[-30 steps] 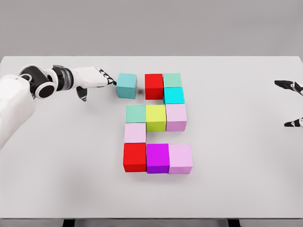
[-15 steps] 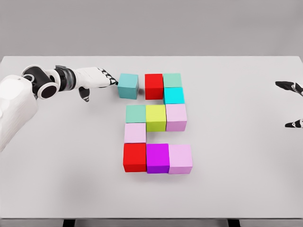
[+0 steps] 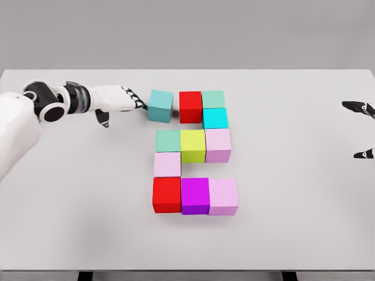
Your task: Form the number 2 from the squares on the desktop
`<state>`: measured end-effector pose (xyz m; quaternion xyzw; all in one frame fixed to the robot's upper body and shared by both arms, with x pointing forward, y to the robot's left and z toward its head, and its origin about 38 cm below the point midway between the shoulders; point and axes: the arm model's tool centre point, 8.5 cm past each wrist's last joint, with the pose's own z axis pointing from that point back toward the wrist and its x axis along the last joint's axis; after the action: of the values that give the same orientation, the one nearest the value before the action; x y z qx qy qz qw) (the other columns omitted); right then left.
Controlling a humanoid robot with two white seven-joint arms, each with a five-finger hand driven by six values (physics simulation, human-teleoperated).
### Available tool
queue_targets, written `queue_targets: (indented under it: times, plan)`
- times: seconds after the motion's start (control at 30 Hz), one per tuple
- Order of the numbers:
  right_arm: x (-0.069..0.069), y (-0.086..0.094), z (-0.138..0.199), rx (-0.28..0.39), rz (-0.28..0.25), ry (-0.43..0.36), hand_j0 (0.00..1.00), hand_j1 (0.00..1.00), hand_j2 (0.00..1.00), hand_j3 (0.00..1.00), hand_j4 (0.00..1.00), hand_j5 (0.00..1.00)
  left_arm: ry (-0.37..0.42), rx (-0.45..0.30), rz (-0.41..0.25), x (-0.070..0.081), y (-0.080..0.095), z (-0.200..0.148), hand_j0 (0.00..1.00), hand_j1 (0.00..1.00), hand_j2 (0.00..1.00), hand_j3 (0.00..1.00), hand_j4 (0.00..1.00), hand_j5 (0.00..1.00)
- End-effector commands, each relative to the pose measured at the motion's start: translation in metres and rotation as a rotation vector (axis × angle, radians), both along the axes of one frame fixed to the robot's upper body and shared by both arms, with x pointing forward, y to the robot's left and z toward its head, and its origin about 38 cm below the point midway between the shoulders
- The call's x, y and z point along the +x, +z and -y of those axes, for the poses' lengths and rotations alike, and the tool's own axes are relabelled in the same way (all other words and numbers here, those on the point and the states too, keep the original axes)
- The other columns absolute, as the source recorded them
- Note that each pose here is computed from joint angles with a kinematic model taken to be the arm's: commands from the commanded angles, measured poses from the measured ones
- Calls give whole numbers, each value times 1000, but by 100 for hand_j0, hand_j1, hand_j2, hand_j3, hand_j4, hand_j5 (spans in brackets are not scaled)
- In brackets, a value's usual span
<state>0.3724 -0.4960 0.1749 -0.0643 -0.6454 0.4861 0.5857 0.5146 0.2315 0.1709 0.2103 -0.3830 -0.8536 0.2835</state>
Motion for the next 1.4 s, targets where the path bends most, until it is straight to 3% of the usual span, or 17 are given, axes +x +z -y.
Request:
queue_targets:
  times: [0.0,1.23,1.37]
  plan:
    - [0,1,0,7,2,-2,100,100,100,100,100,100,-28,0,-7,-3,1,-6,100,100,100,100,100,100]
    - [0,1,-1,-2,-1,2,100,100,100,100,100,100,-50,-1,2,-6,3,-1,100,100,100,100,100,100]
    - [2,-5,-6,19,2,4,100,100,100,100,100,100,-41,9,2,-5,2,-4,100,100,100,100,100,100]
